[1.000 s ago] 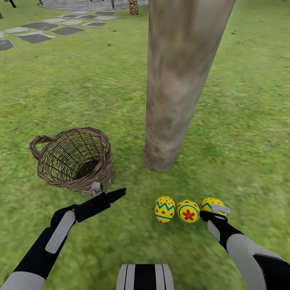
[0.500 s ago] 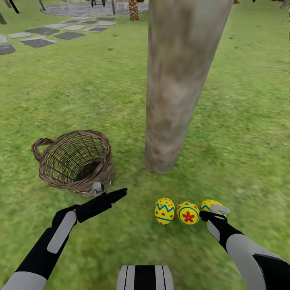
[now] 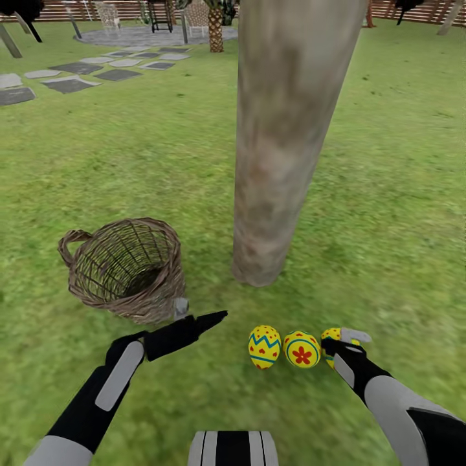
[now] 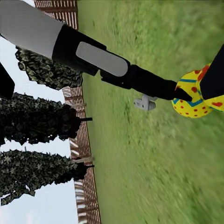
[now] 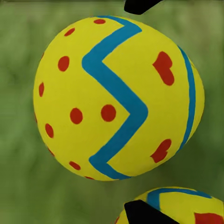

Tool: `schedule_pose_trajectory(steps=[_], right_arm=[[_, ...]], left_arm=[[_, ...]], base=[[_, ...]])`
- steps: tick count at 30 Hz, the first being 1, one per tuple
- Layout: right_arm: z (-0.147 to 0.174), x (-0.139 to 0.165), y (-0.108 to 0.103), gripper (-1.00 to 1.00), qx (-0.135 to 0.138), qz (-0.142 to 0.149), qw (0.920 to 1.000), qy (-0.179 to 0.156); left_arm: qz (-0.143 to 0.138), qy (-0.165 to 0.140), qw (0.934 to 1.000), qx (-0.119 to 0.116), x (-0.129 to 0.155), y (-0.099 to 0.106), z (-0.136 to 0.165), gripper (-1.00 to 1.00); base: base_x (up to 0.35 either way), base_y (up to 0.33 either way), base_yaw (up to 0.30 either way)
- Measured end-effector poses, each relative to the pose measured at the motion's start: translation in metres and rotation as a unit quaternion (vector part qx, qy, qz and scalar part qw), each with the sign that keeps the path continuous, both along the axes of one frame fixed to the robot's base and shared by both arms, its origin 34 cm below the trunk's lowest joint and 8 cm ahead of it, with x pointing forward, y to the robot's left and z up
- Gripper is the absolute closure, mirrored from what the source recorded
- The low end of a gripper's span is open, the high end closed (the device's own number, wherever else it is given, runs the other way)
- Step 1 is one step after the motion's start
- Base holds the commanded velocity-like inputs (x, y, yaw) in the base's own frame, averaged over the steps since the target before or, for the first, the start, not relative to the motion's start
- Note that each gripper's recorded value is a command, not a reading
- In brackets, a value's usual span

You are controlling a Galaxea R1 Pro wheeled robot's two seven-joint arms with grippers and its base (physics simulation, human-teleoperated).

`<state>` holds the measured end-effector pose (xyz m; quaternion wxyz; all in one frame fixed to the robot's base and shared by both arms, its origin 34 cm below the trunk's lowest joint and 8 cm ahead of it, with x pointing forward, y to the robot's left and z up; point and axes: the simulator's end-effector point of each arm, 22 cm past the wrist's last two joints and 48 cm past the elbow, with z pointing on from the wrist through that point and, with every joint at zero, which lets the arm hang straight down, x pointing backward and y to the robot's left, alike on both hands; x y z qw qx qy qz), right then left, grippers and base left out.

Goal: Take the three Easter eggs out of the wicker basket on the lawn in the garden, then place them on the lawn next to a single tree (choose any tree) so that all three eggs are next to the same tree and none are left in the basket.

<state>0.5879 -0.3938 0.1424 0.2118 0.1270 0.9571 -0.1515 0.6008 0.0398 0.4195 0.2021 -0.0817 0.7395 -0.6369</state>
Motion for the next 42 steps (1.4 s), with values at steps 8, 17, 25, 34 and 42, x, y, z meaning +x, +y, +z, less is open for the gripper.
schedule_pose_trajectory(steps=[8, 17, 25, 34, 42], right_arm=[[0.016, 0.010, 0.004, -1.00, 0.002, 0.000, 0.9999, -0.015], [0.032, 0.012, 0.001, -1.00, 0.005, -0.003, 1.0000, -0.005], [0.046, 0.015, 0.000, -1.00, 0.009, -0.006, 0.9999, -0.007], [0.057, 0.009, 0.003, -1.00, 0.016, -0.004, 0.9997, 0.017], [0.074, 0.014, 0.002, -1.00, 0.017, -0.005, 0.9998, 0.008]], left_arm=[[0.005, -0.010, 0.9997, 0.021, 0.007, -0.003, 0.011, -1.00], [0.009, -0.081, 0.9947, 0.061, 0.023, 0.039, 0.054, -1.00], [0.025, -0.098, 0.9904, 0.095, 0.030, 0.078, 0.065, -1.00], [0.018, -0.095, 0.9848, 0.144, 0.022, 0.117, 0.061, -1.00], [0.008, -0.082, 0.9766, 0.198, 0.013, 0.131, 0.037, -1.00]], base=[[0.000, 0.000, 0.000], [0.000, 0.000, 0.000], [0.000, 0.000, 0.000], [0.000, 0.000, 0.000], [0.000, 0.000, 0.000]])
